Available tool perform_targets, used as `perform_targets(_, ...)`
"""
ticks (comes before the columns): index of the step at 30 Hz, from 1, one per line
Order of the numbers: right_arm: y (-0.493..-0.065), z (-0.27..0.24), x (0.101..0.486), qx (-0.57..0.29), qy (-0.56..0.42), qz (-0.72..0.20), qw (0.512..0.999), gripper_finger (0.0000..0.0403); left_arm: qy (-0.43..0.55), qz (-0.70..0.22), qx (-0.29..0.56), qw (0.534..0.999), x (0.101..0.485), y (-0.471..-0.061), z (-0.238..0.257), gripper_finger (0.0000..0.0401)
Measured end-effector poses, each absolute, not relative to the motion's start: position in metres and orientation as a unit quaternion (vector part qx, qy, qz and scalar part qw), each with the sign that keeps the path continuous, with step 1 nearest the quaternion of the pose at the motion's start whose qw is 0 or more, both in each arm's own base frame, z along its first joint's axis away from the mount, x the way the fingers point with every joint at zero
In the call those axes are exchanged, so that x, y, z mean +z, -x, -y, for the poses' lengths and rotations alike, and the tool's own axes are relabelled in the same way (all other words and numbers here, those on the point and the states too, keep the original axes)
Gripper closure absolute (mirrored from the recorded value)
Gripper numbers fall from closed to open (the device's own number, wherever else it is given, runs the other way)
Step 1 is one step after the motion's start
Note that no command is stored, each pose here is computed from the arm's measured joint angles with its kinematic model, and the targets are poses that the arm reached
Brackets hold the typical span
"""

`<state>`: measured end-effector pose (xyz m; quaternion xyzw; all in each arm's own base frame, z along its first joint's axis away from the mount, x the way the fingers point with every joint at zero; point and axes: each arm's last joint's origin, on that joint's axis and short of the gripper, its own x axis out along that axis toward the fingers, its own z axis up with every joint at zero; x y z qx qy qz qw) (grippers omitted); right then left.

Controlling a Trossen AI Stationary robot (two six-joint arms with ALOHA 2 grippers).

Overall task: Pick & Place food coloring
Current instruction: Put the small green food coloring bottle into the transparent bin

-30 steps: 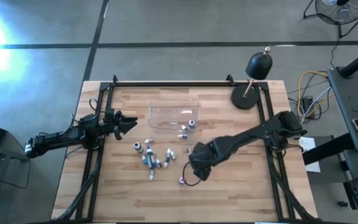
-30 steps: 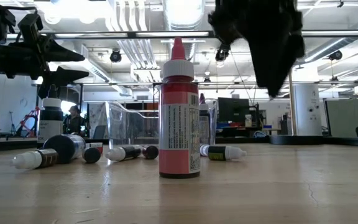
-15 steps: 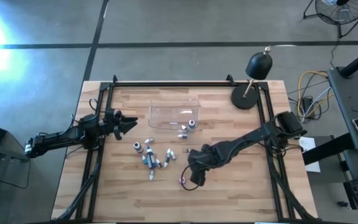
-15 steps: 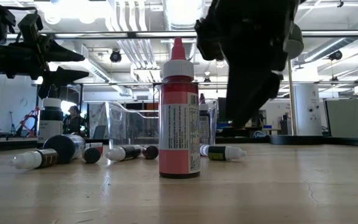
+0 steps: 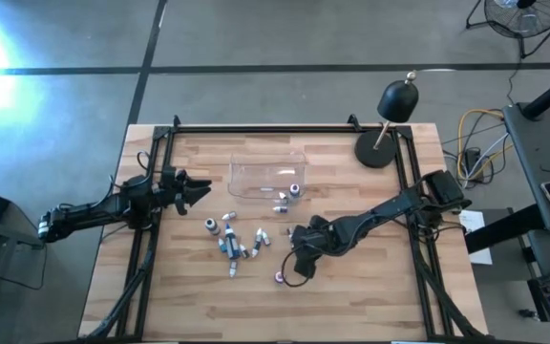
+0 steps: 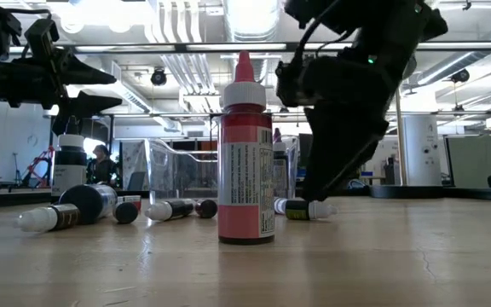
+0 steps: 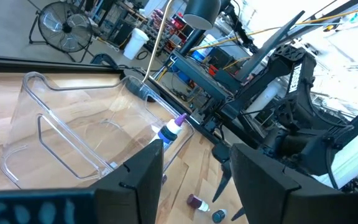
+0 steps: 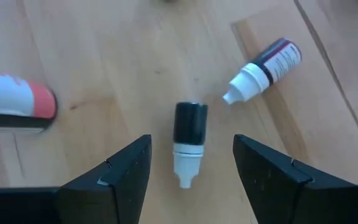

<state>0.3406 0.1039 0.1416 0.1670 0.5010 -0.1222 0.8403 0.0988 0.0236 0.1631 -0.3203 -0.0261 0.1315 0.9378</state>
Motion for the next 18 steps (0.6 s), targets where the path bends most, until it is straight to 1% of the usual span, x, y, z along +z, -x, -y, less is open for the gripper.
perform_targets(7,-0.332,-0.101,0.13,-0.125,-0.163,-0.512,0.834,0.0184,0.32,0.026,0.132,0.938,0.163,-0.099,-0.024,0.024)
perform_targets(13,-0.331,-0.1,0.125,-0.125,-0.169,-0.495,0.843,0.0184,0.32,0.026,0.132,0.938,0.163,-0.099,-0.024,0.024)
perform_targets(18,-0.329,-0.099,0.123,-0.13,-0.167,-0.489,0.846,0.0204,0.32,0.026,0.132,0.938,0.163,-0.099,-0.024,0.024)
